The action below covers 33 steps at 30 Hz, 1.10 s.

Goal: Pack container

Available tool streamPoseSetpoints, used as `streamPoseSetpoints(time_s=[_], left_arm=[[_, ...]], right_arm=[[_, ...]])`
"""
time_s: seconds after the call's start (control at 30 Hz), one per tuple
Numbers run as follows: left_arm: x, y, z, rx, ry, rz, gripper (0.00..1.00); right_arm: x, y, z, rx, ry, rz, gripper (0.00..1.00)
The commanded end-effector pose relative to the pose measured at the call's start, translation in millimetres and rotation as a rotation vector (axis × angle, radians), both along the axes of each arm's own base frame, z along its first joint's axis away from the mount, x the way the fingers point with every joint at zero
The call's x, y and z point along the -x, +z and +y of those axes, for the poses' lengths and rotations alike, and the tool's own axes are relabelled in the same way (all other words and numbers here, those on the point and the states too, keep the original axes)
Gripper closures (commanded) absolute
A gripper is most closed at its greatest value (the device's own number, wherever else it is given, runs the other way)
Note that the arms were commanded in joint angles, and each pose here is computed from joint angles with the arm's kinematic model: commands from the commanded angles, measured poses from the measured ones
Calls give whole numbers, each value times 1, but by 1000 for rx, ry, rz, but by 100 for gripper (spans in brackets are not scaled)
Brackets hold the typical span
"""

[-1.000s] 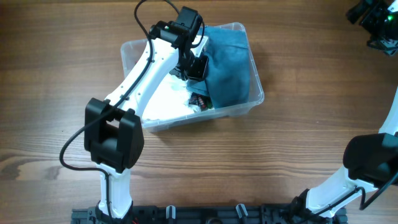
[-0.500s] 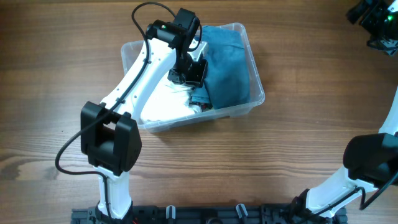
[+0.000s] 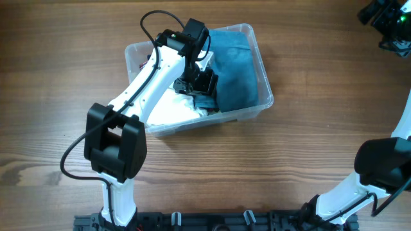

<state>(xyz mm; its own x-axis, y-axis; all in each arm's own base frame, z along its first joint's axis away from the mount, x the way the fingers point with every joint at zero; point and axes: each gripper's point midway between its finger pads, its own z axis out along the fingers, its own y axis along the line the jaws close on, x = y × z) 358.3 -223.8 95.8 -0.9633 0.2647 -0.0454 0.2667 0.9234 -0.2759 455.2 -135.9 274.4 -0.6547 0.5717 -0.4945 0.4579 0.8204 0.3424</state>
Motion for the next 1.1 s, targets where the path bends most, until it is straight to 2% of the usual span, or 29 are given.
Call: streamPoseSetpoints(time_s=[0.0, 0.33, 0.5, 0.53, 0.67, 0.7, 0.83, 1.07], left_arm=[[-15, 21, 8, -18, 10, -88, 30], [-46, 82, 12, -17, 10, -327, 36], [-75, 99, 1, 28, 25, -468, 36], [-82, 104, -4, 46, 26, -503, 39], [-114, 142, -42, 156, -17, -731, 76], [-117, 146, -47, 159, -30, -764, 81], [-120, 141, -65, 98, -89, -829, 89], [-131, 78, -62, -33, -89, -752, 90]], right_arm=[[-3, -7, -3, -1, -11, 15, 0], [-3, -7, -3, -2, -11, 15, 0], [-3, -7, -3, -1, -11, 14, 0], [-3, -7, -3, -1, -11, 14, 0], [-3, -7, -3, -1, -11, 14, 0], [-3, -7, -3, -1, -11, 14, 0], [-3, -7, -3, -1, -11, 14, 0], [-3, -7, -3, -1, -11, 15, 0]])
